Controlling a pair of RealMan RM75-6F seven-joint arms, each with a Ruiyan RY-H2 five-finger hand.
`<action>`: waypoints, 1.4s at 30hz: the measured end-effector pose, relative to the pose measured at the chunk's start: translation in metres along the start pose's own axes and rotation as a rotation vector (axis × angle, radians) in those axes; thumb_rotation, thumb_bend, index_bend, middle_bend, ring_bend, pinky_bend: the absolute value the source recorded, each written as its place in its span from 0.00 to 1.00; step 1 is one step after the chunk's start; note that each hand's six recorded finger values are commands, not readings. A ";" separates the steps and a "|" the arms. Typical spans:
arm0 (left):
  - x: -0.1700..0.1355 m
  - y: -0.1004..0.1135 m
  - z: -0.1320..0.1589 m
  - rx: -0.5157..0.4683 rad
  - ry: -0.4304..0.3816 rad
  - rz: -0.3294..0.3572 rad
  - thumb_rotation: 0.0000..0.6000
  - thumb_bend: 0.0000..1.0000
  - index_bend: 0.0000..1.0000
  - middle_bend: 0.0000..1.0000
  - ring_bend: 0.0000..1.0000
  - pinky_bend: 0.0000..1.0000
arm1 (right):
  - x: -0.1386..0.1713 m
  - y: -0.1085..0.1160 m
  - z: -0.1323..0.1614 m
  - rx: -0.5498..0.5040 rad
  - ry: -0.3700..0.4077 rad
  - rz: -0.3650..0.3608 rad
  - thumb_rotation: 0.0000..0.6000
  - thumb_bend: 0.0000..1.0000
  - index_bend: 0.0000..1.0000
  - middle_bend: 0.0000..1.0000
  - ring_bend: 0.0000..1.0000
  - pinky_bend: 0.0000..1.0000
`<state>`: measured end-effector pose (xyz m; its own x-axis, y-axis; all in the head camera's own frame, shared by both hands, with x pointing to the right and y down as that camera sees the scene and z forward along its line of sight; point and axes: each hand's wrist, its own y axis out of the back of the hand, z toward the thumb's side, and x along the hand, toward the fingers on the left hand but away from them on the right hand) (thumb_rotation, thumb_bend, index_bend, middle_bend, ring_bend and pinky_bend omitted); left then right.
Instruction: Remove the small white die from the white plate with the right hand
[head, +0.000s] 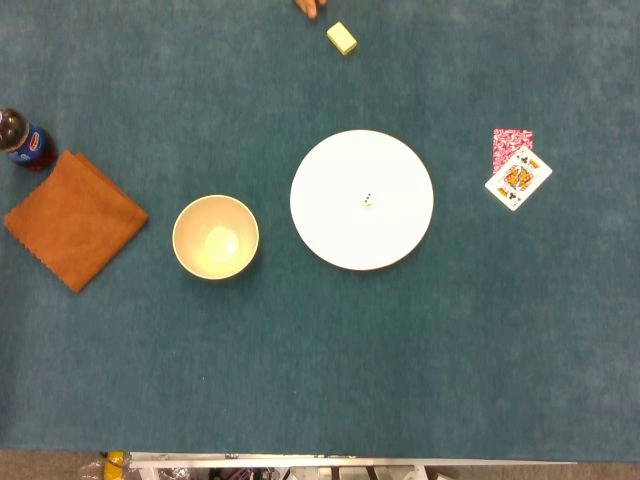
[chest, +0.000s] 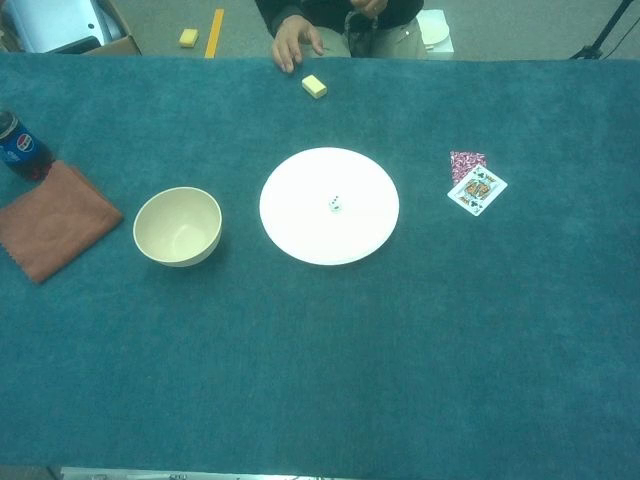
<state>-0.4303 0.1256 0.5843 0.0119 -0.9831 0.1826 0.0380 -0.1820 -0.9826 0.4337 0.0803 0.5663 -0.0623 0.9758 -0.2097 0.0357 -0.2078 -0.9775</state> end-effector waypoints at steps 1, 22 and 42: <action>0.000 0.000 0.000 0.000 -0.001 0.000 1.00 0.34 0.06 0.09 0.03 0.07 | 0.000 -0.001 0.001 -0.003 0.003 0.005 1.00 0.37 0.18 0.18 0.02 0.09; -0.004 0.006 -0.002 -0.007 -0.011 0.021 1.00 0.34 0.06 0.09 0.03 0.07 | -0.022 -0.011 0.062 -0.060 0.224 0.122 1.00 0.27 0.33 0.24 0.04 0.10; -0.012 0.012 0.003 -0.010 -0.035 0.035 1.00 0.34 0.06 0.09 0.03 0.07 | -0.075 -0.073 0.181 -0.015 0.422 0.276 1.00 0.21 0.41 0.27 0.04 0.10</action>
<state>-0.4273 0.1347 0.5703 0.0484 -0.9877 0.1489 0.0273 -0.1477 -0.9887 0.2554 0.0098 0.6493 0.3602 0.8279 -0.4299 0.0088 -0.4638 -0.8859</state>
